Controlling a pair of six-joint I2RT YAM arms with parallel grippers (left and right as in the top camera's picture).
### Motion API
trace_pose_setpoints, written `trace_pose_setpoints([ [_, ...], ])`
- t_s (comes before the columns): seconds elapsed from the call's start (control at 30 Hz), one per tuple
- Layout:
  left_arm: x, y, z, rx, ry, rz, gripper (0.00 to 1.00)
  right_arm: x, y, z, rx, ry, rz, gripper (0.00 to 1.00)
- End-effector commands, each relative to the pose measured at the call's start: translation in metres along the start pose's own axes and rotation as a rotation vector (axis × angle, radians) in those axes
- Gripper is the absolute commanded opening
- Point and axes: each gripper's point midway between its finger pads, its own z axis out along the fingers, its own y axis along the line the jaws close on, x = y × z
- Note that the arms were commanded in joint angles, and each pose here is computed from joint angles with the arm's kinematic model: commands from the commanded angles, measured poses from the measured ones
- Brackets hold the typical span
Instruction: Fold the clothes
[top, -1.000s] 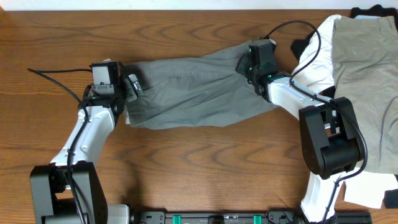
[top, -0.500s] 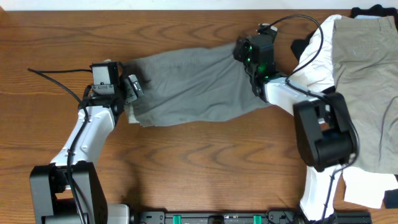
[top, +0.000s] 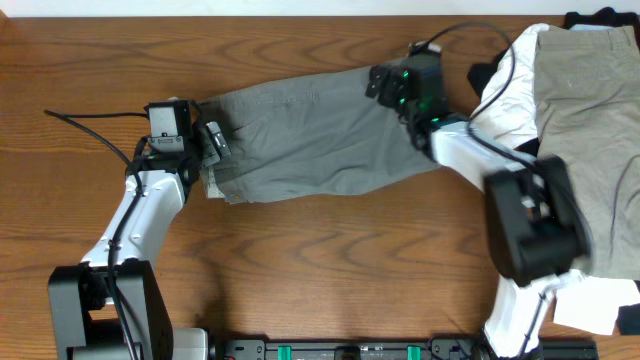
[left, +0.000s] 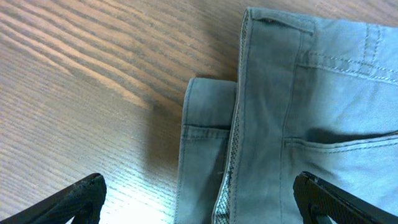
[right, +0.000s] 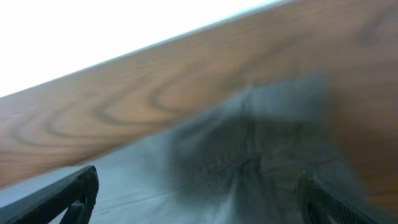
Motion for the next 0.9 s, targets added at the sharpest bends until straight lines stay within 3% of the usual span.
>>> trace_pose_setpoints([
  [0.0, -0.007, -0.002, -0.008, 0.005, -0.014, 0.029, 0.98, -0.061, 0.012, -0.054, -0.024, -0.085, -0.111, 0.99],
  [0.13, 0.011, -0.013, -0.008, 0.081, 0.064, 0.099, 0.98, -0.056, -0.007, -0.088, 0.001, 0.025, -0.188, 0.99],
  [0.37, 0.027, -0.045, -0.015, 0.273, 0.147, 0.101, 1.0, -0.014, -0.031, -0.115, -0.089, 0.289, -0.161, 0.99],
  [0.43, 0.031, -0.053, -0.019, 0.326, 0.167, 0.099, 0.94, -0.005, -0.035, -0.117, -0.103, 0.332, -0.153, 0.94],
  [0.5, 0.034, -0.056, -0.02, 0.347, 0.18, 0.096, 0.83, 0.003, -0.037, -0.116, -0.118, 0.363, -0.193, 0.92],
  [0.57, 0.036, -0.055, -0.02, 0.343, 0.189, 0.092, 0.65, 0.01, -0.037, -0.112, -0.135, 0.383, -0.237, 0.91],
  [0.67, 0.039, -0.054, -0.02, 0.339, 0.203, 0.09, 0.25, 0.02, -0.039, -0.104, -0.142, 0.409, -0.271, 0.86],
  [0.77, 0.04, -0.054, -0.018, 0.338, 0.206, 0.091, 0.09, 0.031, -0.045, -0.096, -0.134, 0.441, -0.266, 0.83],
  [0.87, 0.039, -0.054, -0.015, 0.336, 0.203, 0.092, 0.06, 0.042, -0.051, -0.088, -0.124, 0.477, -0.256, 0.77],
])
